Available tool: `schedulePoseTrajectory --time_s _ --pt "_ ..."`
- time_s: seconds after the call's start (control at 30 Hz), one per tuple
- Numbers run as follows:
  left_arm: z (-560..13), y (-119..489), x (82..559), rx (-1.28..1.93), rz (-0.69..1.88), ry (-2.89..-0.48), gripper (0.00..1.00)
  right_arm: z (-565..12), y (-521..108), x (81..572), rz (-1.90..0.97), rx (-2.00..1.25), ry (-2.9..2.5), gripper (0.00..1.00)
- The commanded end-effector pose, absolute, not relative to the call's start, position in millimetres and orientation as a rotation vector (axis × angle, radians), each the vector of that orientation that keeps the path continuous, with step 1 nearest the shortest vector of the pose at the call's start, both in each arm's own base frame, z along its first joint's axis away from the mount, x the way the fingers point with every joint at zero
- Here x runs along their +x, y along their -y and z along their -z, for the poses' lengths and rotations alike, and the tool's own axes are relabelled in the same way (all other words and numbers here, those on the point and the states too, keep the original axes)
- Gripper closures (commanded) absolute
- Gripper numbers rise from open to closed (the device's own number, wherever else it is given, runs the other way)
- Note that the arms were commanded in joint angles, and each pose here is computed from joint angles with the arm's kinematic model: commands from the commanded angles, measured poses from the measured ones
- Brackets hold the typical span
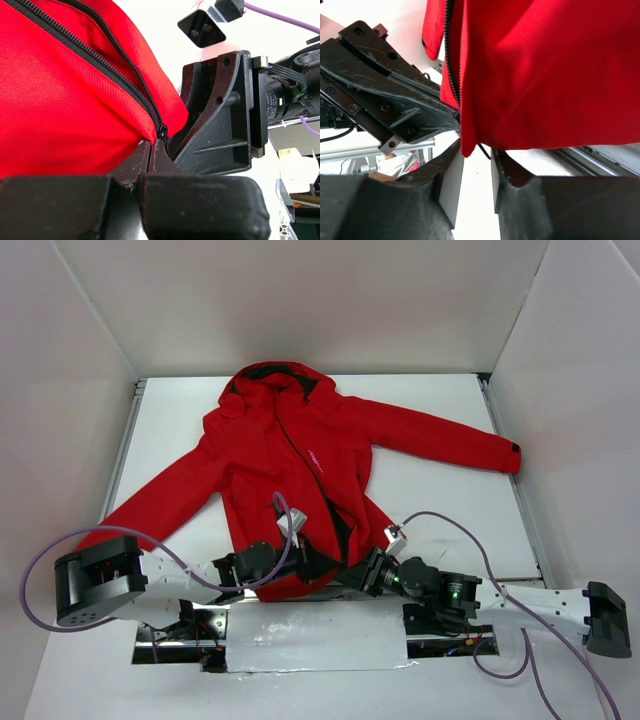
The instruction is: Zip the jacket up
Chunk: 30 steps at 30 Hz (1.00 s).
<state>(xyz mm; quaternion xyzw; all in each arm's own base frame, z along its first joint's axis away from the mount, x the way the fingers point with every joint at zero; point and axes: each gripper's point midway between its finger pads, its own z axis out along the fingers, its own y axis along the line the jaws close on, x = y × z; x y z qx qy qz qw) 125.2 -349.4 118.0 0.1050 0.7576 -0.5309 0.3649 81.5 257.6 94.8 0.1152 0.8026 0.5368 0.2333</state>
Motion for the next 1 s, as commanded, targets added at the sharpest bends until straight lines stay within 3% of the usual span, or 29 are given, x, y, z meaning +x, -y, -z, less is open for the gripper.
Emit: schedulePoseTrajectory --time_s 0.0,0.3,0.47,0.7,0.97 --pt "-146.5 363.6 122.1 0.295 1.452 -1.856 1.00 -78.5 -252.1 84.2 -1.449 0.328 -2.192 0.68" --pt "-143.8 361.6 122.2 0.290 1.445 -1.859 1.00 -79.4 -247.2 85.7 -1.430 0.339 -2.188 0.80" --pt "-143.1 361.2 122.3 0.290 1.441 -1.860 1.00 -75.7 -243.7 86.0 -1.404 0.341 -2.202 0.92" --pt "-141.7 359.8 123.3 0.287 1.434 -1.862 1.00 -94.6 -248.5 84.3 -1.454 0.332 -2.181 1.00" --pt "-139.6 358.7 122.7 0.300 1.428 -1.857 1.00 -118.5 -252.4 85.5 -1.512 0.332 -2.129 1.00"
